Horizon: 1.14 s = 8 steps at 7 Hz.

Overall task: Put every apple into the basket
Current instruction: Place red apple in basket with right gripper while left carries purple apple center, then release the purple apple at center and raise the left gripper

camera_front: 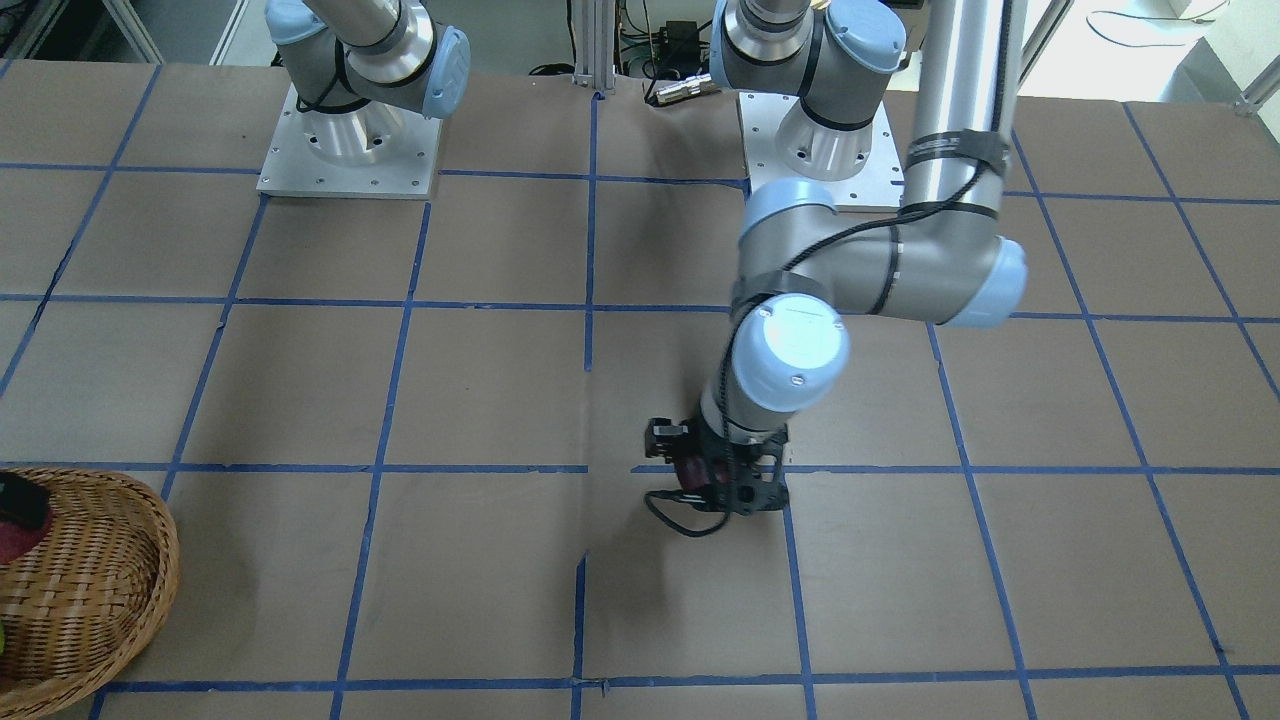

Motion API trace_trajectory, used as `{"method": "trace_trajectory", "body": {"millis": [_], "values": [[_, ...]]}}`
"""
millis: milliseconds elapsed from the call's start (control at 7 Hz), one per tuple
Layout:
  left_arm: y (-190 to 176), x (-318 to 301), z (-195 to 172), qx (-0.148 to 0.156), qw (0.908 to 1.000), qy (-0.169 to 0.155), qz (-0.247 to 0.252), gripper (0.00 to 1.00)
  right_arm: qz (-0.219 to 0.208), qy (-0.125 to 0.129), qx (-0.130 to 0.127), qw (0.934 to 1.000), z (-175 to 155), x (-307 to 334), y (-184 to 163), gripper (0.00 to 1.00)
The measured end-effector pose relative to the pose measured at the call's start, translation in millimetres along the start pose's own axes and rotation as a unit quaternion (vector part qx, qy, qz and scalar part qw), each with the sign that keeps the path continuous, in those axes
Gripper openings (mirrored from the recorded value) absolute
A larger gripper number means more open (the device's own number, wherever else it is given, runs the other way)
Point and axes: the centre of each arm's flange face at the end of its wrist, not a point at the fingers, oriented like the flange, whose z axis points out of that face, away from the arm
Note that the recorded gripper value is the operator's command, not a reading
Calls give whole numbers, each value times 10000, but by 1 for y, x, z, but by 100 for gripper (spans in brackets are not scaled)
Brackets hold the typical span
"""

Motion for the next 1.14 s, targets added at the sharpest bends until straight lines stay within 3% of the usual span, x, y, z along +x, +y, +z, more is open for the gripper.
{"method": "trace_trajectory", "body": {"millis": [143, 286, 571, 857, 1143], "values": [[19, 40, 24, 185, 9998, 28, 7, 56, -170, 24, 59, 9998, 26, 36, -6, 0], [30, 60, 47, 323, 9994, 78, -26, 100, -276, 41, 88, 9996, 48, 61, -9, 0], [37, 80, 59, 414, 9983, 421, -11, 100, -333, 16, 23, 9994, 79, 84, -11, 95], [42, 84, 28, 445, 9963, 732, -11, 100, -284, -32, -55, 9996, 90, 95, -9, 100], [58, 68, -44, 332, 9970, 687, -148, 100, -351, -173, -127, 9992, 59, 81, 0, 100]]}}
